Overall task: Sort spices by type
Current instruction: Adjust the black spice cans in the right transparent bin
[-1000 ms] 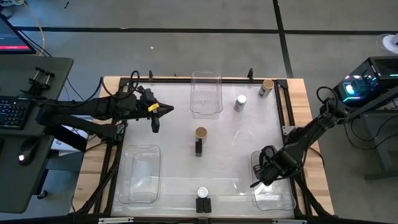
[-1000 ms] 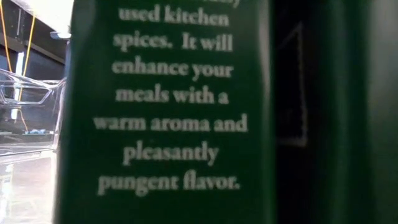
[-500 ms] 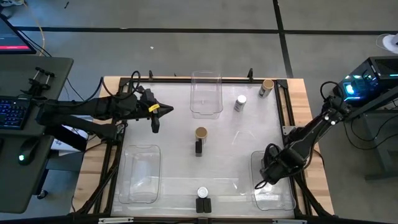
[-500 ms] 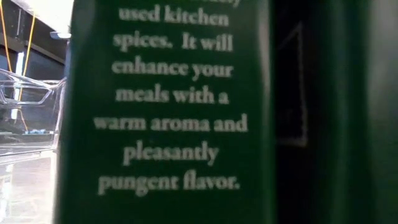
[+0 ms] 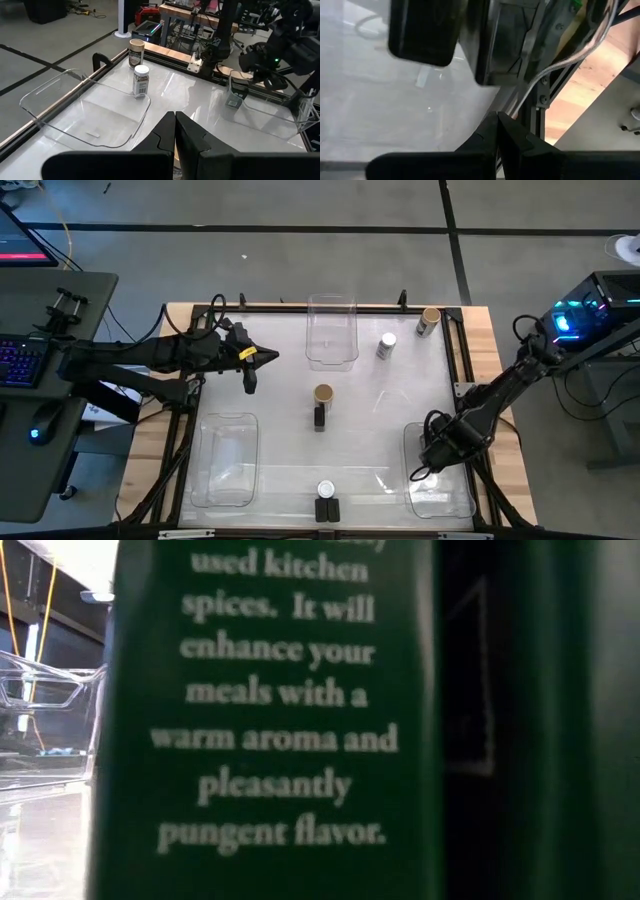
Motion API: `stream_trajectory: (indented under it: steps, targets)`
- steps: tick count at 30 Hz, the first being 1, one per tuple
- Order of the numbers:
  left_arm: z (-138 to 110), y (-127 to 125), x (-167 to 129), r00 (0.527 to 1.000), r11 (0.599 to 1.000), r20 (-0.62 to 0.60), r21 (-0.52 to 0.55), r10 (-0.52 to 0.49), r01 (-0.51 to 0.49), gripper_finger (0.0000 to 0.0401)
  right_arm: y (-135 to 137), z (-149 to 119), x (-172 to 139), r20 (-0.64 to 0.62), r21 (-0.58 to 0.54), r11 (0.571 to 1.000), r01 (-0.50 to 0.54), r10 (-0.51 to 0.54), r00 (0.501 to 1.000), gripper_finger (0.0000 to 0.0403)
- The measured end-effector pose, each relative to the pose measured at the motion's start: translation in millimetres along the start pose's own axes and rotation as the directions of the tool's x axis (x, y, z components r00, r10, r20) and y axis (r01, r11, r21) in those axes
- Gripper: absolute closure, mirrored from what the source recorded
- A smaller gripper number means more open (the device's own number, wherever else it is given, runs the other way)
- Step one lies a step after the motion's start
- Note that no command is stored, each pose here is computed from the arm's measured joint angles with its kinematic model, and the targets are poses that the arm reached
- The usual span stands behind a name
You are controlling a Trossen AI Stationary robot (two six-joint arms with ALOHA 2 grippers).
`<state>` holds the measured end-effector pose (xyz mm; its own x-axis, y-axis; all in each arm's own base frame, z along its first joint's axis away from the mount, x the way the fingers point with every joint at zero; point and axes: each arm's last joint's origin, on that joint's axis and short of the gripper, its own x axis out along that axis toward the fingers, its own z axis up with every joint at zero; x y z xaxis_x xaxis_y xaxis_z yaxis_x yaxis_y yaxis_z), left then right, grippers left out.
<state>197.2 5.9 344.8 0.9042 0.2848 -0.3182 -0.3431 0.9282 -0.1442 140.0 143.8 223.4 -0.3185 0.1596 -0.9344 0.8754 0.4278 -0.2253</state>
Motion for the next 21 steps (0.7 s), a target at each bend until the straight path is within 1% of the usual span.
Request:
stream_trajectory:
  steps: [4,8,19,21]
  targets:
    - [0.0,0.0,0.0,1.000,1.000,0.000,0.000,0.000,0.000,0.0401,-1.5,3.1,6.9,0.006,0.016,1.000,0.018,-0.018,1.000,0.0403]
    - [0.0,0.0,0.0,1.000,1.000,0.000,0.000,0.000,0.000,0.0401,-0.6,6.1,10.9,0.005,0.022,1.000,0.013,-0.013,1.000,0.0403]
    - [0.1,0.0,0.0,1.000,1.000,0.001,-0.001,0.001,-0.001,0.0401,2.8,16.4,8.1,0.069,0.063,0.998,-0.024,0.020,0.997,0.0403]
    - [0.0,0.0,0.0,1.000,1.000,0.001,0.000,0.001,-0.001,0.0401,4.7,17.9,7.5,0.080,0.065,0.997,-0.046,0.040,0.996,0.0403]
